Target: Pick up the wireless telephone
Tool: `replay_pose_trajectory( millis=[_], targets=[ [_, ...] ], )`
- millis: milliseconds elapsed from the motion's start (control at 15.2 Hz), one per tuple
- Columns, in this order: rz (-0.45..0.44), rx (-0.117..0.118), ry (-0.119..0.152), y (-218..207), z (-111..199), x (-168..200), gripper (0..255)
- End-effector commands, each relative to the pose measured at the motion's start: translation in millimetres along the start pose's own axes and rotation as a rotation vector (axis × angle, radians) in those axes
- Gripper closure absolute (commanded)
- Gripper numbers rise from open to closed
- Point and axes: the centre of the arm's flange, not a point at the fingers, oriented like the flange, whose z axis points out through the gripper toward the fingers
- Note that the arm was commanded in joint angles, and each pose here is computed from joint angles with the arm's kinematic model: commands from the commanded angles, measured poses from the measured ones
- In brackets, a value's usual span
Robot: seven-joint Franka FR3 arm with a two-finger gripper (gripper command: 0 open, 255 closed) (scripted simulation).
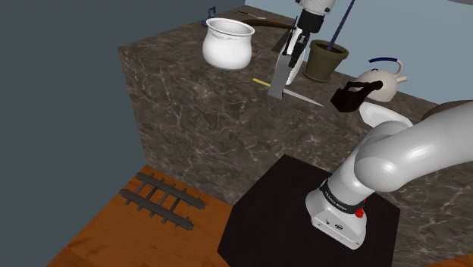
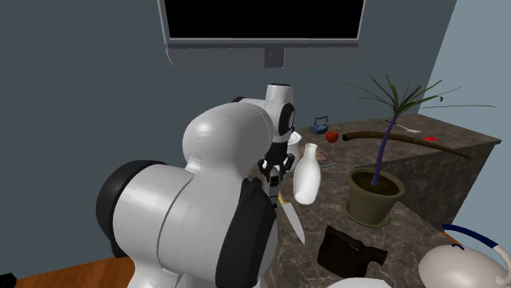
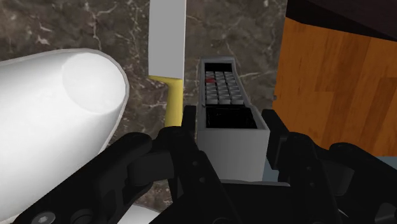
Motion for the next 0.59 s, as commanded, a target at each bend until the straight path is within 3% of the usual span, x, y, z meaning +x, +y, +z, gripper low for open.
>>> replay_pose_trajectory(
  millis=[0, 330, 528],
  targets=[
    [0.000, 0.000, 0.000, 0.0, 0.0, 0.0, 255],
    [0.000, 0.000, 0.000, -0.2, 0.2, 0.2, 255],
    [0.000, 0.000, 0.000, -0.2, -15.6, 0.6, 255]
  ],
)
